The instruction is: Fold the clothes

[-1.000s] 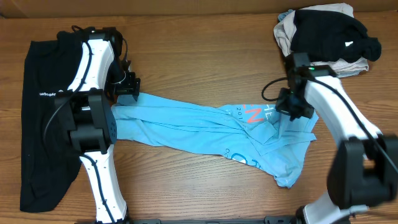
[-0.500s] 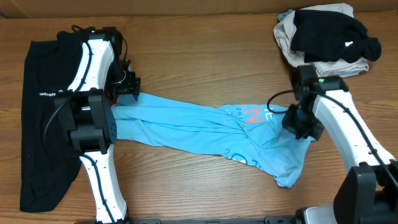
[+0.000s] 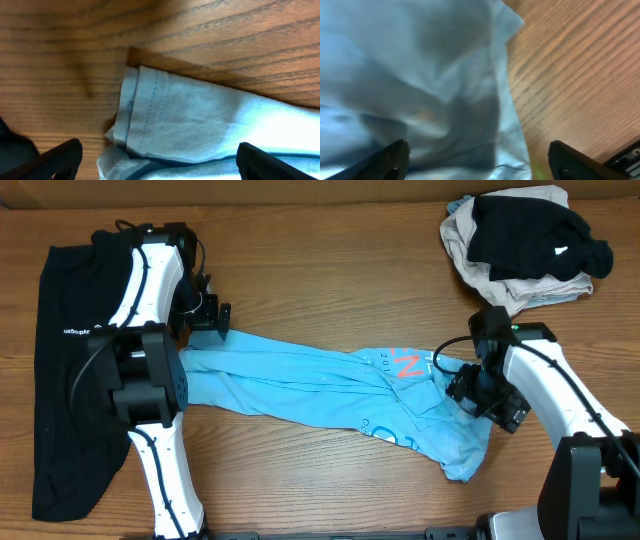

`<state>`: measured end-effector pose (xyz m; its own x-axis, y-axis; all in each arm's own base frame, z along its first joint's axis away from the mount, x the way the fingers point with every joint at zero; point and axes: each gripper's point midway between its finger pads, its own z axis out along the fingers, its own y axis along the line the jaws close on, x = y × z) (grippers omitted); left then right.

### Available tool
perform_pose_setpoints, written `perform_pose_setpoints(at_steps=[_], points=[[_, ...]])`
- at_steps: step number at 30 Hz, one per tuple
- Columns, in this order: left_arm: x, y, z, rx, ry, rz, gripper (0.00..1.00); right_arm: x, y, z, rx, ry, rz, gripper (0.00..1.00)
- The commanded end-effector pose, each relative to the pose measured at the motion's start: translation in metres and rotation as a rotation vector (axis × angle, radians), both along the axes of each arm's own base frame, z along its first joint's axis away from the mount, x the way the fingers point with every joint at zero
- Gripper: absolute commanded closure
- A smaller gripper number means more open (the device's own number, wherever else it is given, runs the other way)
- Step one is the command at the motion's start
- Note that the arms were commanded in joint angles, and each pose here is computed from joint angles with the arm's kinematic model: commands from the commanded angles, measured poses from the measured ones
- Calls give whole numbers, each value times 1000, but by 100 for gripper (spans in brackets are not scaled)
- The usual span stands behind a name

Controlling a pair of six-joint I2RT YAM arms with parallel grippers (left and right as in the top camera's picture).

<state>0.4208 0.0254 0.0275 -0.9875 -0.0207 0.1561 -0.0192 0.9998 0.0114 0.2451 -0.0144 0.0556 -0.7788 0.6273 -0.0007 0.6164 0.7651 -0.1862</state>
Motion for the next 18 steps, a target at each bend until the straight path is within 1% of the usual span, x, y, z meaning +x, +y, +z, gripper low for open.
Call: perform_pose_setpoints(at_steps=[1,5,7,10,14,18], points=[[2,-9,9,-62,-26,-89,0,35,10,24,67,-105,102,5],[-2,-18,9,-119,-17,-125,0,64,41,48,233,-211,282,5],[-7,-21,6,-136,4,-131,0,72,51,56,291,-248,327,4],[-25,-19,-3,-132,72,-134,0,76,56,60,314,-265,340,4],[-54,-11,-19,-109,177,-105,5,74,56,60,317,-260,356,4],[-72,-7,-29,-100,235,-70,7,74,56,60,317,-260,357,3]])
